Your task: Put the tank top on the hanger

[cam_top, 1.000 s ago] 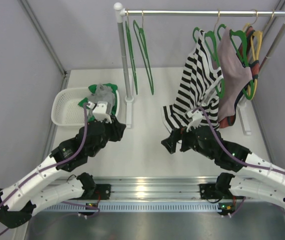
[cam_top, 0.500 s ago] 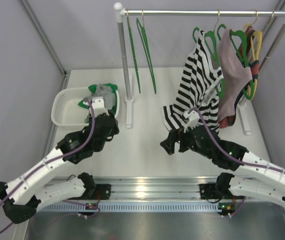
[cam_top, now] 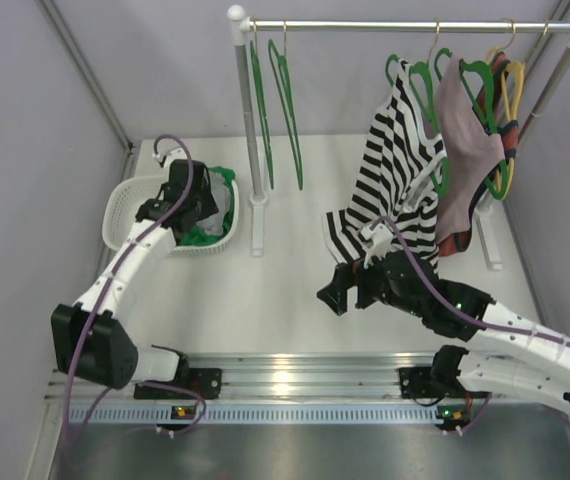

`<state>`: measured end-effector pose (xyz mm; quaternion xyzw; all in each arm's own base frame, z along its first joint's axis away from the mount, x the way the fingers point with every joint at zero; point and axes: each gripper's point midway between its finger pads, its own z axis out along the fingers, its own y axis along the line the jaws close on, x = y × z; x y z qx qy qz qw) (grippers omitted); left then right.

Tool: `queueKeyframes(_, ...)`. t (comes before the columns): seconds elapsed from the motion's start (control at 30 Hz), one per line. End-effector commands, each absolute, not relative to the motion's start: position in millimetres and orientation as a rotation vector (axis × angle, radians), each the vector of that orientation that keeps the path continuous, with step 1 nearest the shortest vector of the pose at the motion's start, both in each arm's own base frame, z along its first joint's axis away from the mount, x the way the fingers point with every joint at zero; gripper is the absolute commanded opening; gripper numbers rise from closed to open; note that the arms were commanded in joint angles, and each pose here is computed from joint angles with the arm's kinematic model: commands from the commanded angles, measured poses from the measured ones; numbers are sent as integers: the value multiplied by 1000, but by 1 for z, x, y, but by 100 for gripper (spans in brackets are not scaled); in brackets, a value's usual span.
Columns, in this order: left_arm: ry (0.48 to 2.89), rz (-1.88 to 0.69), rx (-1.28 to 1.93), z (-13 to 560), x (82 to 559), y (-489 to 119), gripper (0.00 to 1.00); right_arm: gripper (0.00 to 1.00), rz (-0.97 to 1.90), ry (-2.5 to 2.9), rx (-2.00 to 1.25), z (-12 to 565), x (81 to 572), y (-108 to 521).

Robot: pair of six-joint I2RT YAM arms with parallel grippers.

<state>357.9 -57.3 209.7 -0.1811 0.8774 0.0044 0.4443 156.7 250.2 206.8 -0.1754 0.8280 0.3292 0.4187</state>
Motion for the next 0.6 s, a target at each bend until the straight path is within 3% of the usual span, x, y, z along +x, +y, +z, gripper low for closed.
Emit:
queueKeyframes(0.0, 2107, -161, -375, 223, 407, -73, 52, 100, 879, 2018, -438, 225, 157, 254)
queueKeyframes(0.4, 2249, -204, -368, 143, 462, -75, 54, 100, 897, 2020, -414, 224, 151, 245)
queueKeyframes(0.5, 2276, -192, -384, 128, 461, -73, 49, 100, 896, 2023, -411, 223, 151, 245)
queueKeyframes(0.53, 2281, -177, -394, 126, 460, -71, 45, 100, 897, 2025, -414, 222, 150, 245)
queueKeyframes(0.57, 2280, -169, -405, 126, 459, -69, 35, 100, 894, 2030, -413, 221, 150, 245)
